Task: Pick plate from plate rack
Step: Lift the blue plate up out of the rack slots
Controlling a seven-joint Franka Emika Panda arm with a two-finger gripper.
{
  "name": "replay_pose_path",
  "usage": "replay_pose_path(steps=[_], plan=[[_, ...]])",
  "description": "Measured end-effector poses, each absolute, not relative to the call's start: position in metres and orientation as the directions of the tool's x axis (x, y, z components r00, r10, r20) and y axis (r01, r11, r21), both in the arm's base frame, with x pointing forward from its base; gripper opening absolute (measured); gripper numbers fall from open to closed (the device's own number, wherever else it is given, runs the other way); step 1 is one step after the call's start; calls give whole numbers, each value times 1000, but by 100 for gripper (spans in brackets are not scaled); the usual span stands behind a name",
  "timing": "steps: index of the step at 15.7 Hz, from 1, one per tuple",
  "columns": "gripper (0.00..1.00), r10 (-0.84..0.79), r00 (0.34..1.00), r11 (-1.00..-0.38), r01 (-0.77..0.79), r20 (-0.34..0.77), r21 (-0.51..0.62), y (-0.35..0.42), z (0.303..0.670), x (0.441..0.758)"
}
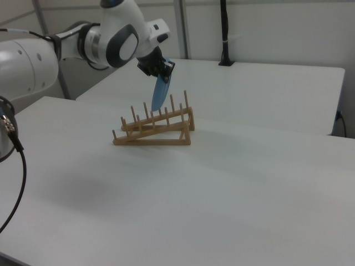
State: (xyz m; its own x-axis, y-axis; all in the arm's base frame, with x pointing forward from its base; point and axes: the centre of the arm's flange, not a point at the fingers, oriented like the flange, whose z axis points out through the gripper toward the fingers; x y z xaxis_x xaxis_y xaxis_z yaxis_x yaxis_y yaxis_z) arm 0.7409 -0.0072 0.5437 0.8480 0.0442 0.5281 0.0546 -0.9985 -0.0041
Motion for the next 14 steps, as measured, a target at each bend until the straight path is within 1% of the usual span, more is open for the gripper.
replay_pose_path(steps=[5,8,11,14], plan=[[7,22,876,-999,36,482,-18,-28,583,717],[7,39,901,-998,53,432,-20,-48,607,695],[7,93,931,-992,119,353,-52,-72,627,666],[7,155,957,-980,181,244,-85,-98,636,632]])
